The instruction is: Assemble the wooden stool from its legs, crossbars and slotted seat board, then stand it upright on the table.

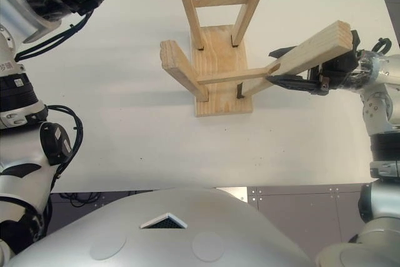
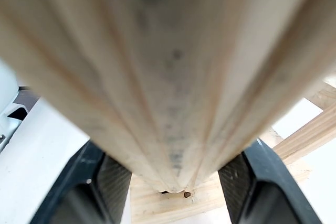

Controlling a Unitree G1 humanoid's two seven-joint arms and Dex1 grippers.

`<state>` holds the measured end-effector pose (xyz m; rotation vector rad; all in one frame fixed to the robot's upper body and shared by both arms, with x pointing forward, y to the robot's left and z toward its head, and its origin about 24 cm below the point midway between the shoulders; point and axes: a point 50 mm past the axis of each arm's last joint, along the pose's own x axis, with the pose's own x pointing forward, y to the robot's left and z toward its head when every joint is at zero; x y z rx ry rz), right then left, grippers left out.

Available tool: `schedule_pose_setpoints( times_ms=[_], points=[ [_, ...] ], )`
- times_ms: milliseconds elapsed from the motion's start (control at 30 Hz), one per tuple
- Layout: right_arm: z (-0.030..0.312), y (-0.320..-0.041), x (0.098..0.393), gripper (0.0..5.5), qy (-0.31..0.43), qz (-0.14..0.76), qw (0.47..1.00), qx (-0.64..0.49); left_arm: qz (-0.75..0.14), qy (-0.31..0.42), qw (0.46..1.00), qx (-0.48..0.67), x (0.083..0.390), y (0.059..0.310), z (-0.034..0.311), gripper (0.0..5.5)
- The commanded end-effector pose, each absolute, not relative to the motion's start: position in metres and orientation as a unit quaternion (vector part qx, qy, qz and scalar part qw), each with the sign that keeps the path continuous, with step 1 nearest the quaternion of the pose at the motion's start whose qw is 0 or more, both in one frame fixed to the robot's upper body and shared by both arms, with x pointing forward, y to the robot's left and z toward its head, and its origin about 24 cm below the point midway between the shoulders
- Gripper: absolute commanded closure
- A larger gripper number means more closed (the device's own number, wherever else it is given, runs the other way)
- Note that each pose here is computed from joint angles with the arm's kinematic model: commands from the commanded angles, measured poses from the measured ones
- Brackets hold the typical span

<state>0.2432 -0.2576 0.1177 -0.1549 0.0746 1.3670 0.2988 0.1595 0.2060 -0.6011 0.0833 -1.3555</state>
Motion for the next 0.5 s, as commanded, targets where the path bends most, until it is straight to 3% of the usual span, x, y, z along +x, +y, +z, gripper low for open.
schedule_pose_setpoints(
  times_ms=[33,500],
  points=[
    [0.001,-0.278,0.157,3.44,0.404,0.612,0.668,-0.123,-0.622,0.061,0.729,-0.279,0.3,0.155,0.207,0.59],
    [0.006,-0.307,0.178,3.44,0.435,0.56,0.695,-0.117,-0.624,0.068,0.722,-0.29,0.301,0.154,0.206,0.59]
  ],
)
